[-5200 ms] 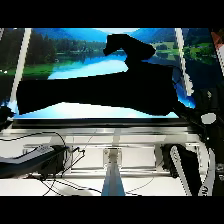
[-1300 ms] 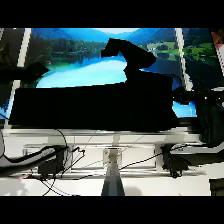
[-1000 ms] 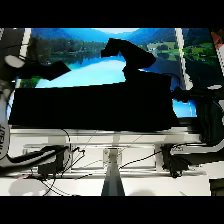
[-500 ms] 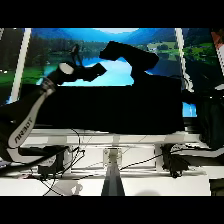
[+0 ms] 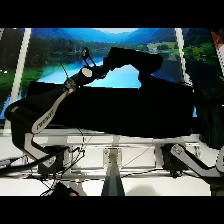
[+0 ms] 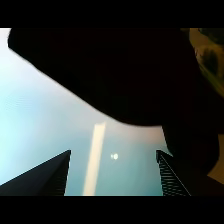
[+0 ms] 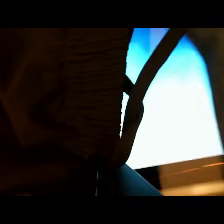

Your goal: Fold the clothes and pants, and hang the long-sleeved shirts on hangers.

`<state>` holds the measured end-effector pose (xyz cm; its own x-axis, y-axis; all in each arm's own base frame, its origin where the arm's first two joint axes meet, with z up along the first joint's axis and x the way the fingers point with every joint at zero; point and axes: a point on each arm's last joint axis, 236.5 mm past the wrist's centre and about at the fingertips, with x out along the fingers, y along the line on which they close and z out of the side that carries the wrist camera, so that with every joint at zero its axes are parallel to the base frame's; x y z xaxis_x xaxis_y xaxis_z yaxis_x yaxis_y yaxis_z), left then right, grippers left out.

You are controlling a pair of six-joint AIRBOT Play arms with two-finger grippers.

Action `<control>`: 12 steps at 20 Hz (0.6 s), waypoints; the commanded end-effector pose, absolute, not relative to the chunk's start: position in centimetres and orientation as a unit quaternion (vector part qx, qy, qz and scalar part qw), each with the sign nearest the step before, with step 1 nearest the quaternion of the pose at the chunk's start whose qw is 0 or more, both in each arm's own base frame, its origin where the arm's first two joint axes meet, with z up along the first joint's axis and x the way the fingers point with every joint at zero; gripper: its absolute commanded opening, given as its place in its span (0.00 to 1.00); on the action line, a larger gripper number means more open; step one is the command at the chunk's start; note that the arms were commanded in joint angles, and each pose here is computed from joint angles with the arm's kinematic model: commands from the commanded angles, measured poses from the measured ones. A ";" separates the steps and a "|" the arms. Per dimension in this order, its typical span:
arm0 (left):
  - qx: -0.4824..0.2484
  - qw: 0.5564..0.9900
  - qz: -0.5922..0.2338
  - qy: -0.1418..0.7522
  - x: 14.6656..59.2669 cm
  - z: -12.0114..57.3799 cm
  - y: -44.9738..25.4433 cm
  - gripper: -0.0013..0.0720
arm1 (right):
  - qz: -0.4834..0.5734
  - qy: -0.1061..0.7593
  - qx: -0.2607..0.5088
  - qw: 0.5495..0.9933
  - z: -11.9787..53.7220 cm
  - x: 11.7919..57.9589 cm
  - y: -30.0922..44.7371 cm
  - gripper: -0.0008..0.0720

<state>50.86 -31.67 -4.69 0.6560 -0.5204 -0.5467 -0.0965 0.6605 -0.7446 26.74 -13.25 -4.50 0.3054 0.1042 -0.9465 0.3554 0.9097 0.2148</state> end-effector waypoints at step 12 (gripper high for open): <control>-0.428 0.825 -0.077 0.360 56.5 -9.6 -32.4 0.48 | -0.131 0.580 0.151 0.790 -3.6 25.5 -15.8 0.05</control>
